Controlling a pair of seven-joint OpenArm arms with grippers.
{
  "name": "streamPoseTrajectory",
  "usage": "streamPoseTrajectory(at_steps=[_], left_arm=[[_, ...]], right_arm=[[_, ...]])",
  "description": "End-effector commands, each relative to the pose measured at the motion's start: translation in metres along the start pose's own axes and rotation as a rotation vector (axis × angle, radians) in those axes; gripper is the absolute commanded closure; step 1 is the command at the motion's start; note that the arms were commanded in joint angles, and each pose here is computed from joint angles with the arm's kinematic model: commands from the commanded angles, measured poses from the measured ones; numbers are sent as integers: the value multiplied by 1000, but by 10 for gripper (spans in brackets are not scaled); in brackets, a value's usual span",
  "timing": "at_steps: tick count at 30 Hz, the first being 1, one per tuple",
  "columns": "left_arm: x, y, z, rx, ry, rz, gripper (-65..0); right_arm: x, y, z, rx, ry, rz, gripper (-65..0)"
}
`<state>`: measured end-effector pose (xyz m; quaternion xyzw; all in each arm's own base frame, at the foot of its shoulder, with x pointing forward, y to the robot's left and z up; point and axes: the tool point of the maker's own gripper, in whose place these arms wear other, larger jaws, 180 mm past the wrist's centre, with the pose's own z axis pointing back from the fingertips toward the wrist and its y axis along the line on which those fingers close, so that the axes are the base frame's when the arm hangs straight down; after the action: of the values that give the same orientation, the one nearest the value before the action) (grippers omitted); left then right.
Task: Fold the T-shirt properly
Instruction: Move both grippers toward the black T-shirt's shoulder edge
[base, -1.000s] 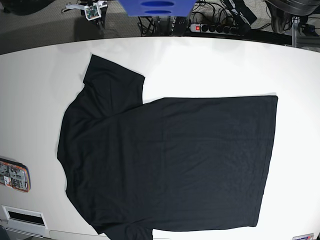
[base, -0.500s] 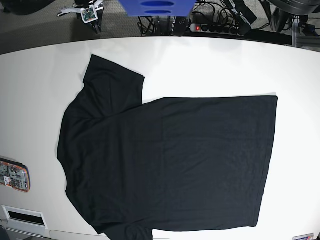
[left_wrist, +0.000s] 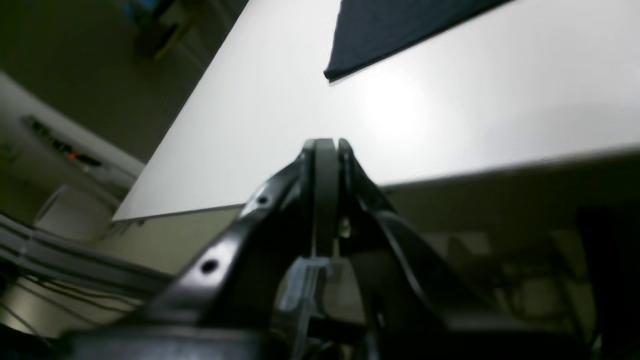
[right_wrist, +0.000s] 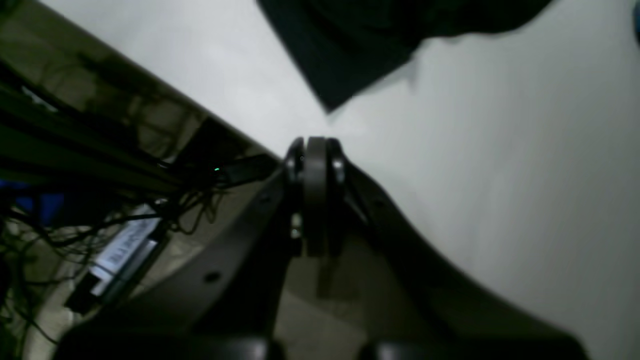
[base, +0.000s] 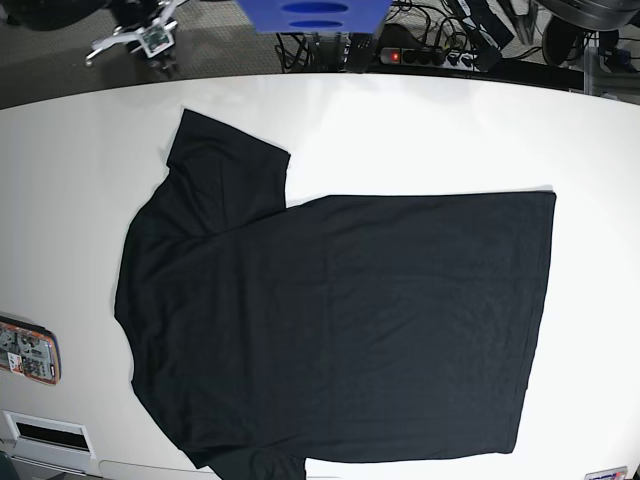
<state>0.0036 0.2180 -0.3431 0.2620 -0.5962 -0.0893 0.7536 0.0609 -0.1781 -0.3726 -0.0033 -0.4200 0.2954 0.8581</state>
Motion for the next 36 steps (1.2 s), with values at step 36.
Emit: streamPoseTrajectory(at_steps=[36], left_arm=[[84, 21, -103, -70, -208, -421, -197]], right_arm=[[31, -40, -40, -128, 11, 386, -245]])
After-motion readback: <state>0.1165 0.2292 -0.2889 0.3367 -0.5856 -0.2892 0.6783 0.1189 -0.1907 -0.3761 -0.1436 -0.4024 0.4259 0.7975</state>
